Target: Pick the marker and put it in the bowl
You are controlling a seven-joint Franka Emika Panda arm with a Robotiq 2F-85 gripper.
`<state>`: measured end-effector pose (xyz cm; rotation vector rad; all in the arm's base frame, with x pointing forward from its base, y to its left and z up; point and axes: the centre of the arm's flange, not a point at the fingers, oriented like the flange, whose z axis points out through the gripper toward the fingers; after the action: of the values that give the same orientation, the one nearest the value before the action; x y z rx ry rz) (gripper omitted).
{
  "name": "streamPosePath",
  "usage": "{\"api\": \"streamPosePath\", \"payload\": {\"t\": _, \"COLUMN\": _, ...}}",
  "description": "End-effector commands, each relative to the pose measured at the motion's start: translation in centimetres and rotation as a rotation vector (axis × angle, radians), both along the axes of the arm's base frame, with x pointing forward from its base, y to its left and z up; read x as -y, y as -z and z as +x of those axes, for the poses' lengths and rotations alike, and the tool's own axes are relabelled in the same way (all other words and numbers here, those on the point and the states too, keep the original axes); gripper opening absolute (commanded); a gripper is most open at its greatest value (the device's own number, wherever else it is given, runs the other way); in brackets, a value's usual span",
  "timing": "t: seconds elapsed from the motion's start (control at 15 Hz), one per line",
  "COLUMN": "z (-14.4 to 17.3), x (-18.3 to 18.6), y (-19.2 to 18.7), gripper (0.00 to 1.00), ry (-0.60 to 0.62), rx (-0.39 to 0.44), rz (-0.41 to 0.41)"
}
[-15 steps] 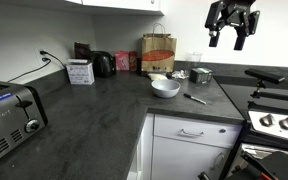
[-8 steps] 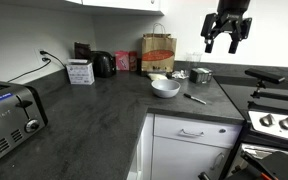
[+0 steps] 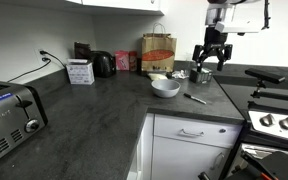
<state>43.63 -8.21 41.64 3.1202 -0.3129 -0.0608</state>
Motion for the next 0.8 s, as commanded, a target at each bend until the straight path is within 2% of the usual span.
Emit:
{"api": "streamPosePath", "payload": {"t": 0.0, "z": 3.1, "x": 2.6, "y": 2.2, "gripper": 1.00, "ry": 0.128, "rx": -0.029, "rz": 0.030}}
{"api": "streamPosePath", "payload": {"t": 0.47, "z": 10.4, "x": 6.3, "y": 7.1, "gripper": 1.00, "ry": 0.497, "rx": 0.044, "rz": 0.068}}
{"api": "streamPosePath", "payload": {"t": 0.67, "z": 13.3, "x": 7.7, "y": 9.3, "gripper": 1.00, "ry": 0.589, "rx": 0.045, "rz": 0.077}}
{"api": "streamPosePath", "payload": {"t": 0.73, "z": 14.1, "x": 8.4, "y": 10.2, "gripper": 1.00, "ry": 0.578, "rx": 0.040, "rz": 0.077}}
